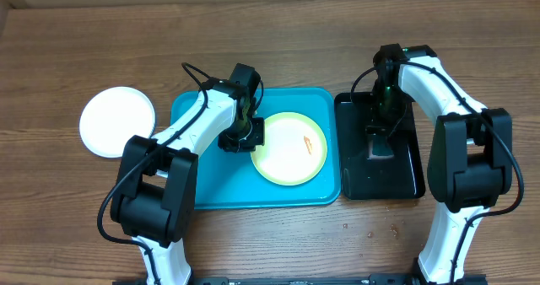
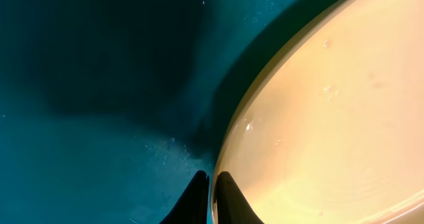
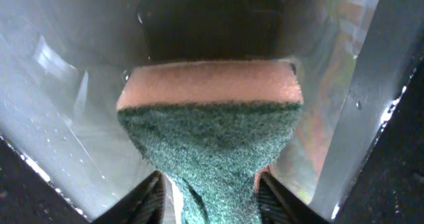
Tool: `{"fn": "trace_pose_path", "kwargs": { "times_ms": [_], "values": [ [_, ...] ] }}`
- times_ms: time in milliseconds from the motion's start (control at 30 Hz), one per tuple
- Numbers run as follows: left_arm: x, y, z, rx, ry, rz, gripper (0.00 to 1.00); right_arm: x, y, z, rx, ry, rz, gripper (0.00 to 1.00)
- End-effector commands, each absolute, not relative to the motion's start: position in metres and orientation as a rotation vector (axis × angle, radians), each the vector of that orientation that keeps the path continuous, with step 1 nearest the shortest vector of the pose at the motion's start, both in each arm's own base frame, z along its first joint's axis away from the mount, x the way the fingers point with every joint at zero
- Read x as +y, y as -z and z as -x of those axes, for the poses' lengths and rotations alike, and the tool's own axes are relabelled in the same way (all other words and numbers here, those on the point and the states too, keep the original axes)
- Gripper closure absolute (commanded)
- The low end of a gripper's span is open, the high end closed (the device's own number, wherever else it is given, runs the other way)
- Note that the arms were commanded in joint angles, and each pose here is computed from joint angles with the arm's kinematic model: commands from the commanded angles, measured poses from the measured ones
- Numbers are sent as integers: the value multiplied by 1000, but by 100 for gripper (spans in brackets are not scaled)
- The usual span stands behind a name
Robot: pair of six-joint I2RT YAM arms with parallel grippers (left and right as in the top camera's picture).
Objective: Clean dirty plates on tray and stack at the side
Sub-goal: 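Lower the right gripper into the black tray and grasp the sponge, then lift the sponge from the black tray with the right gripper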
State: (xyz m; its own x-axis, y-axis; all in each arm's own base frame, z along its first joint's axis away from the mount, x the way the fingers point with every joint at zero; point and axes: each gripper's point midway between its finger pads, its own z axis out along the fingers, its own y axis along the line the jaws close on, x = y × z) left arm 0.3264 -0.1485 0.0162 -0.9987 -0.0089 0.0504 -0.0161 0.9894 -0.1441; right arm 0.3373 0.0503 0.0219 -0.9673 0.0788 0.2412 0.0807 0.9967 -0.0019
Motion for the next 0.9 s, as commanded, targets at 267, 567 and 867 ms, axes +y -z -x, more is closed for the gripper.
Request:
{"fn": "trace_pose_path", "kwargs": {
  "times_ms": [267, 567, 867],
  "values": [
    [-149, -11, -324, -3075, -207, -23, 91, 52, -32, -339, -2924, 30, 122, 57],
    [-149, -11, -324, -3075, -207, -23, 91, 52, -32, -339, -2923, 29, 123, 63],
    [-150, -11, -327, -3088, -216, -31, 91, 51, -19, -331, -2911, 26, 123, 62]
  ]
}}
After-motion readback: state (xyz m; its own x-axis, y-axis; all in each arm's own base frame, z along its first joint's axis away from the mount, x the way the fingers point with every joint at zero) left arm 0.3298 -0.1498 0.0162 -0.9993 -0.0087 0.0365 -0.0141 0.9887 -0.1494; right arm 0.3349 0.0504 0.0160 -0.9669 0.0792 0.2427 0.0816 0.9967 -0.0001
